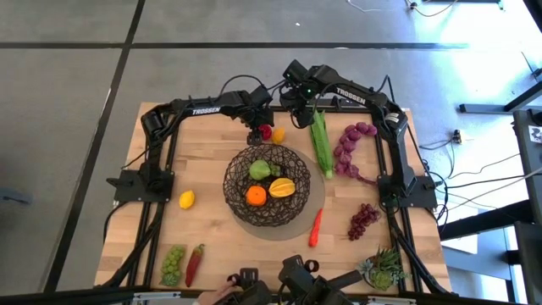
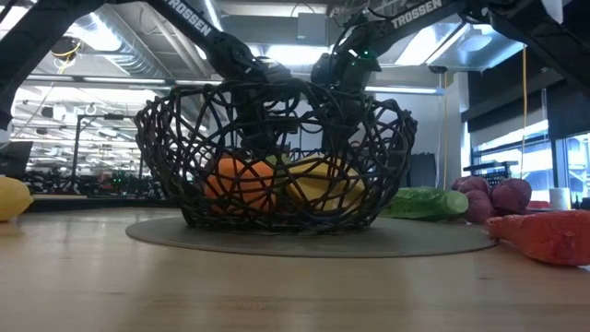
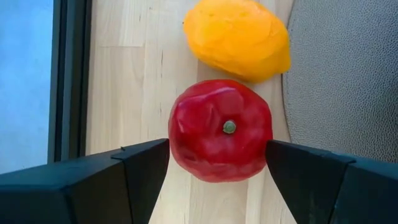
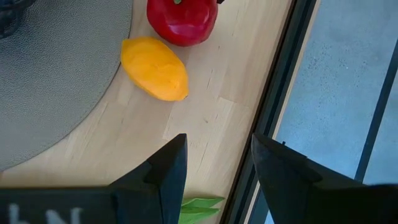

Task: Build produce basket
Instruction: Put the tomato into the wire basket

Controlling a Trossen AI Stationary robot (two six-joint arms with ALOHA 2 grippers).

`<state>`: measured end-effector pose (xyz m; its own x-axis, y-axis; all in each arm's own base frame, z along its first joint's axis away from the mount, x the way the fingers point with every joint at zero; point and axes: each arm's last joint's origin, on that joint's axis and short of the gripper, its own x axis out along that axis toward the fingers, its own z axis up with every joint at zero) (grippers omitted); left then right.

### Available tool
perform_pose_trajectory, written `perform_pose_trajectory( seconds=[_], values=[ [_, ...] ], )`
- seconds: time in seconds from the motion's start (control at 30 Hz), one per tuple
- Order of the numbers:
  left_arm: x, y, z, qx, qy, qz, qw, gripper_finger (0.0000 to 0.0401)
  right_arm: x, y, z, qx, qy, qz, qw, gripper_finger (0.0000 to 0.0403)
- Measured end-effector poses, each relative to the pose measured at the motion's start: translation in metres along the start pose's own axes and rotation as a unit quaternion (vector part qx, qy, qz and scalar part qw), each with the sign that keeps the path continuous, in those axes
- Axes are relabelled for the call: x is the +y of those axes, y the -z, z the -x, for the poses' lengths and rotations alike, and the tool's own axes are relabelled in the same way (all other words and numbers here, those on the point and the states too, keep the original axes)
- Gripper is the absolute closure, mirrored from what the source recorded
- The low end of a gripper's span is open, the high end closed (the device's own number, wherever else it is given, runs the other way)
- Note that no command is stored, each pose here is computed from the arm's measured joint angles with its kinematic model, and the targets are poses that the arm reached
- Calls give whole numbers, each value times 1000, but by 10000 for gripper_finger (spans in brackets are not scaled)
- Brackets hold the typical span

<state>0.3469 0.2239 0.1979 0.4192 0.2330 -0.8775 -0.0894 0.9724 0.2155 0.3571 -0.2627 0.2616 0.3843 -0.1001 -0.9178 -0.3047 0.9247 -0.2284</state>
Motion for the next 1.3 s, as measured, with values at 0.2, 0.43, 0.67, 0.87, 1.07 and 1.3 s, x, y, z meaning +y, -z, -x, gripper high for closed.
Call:
perform_pose_trajectory(
  seconds=[0.2,0.43,0.67,0.87,1.07,1.3],
  values=[
    [-4,-2,0,7,-6,-8,1000,146,0,0,0,0,0,0,1000,226],
    [-5,-2,0,5,-1,-22,1000,146,0,0,0,0,0,0,1000,226],
    [-6,-2,1,-2,17,-37,999,134,0,0,0,0,0,0,1000,226],
    [-6,-2,1,1,11,-37,999,90,0,0,0,0,0,0,1000,226],
    [-6,-3,1,0,8,-37,999,66,0,0,0,0,0,0,1000,226],
    [-6,-2,-4,2,11,-36,999,64,0,0,0,0,0,0,1000,226]
  ],
)
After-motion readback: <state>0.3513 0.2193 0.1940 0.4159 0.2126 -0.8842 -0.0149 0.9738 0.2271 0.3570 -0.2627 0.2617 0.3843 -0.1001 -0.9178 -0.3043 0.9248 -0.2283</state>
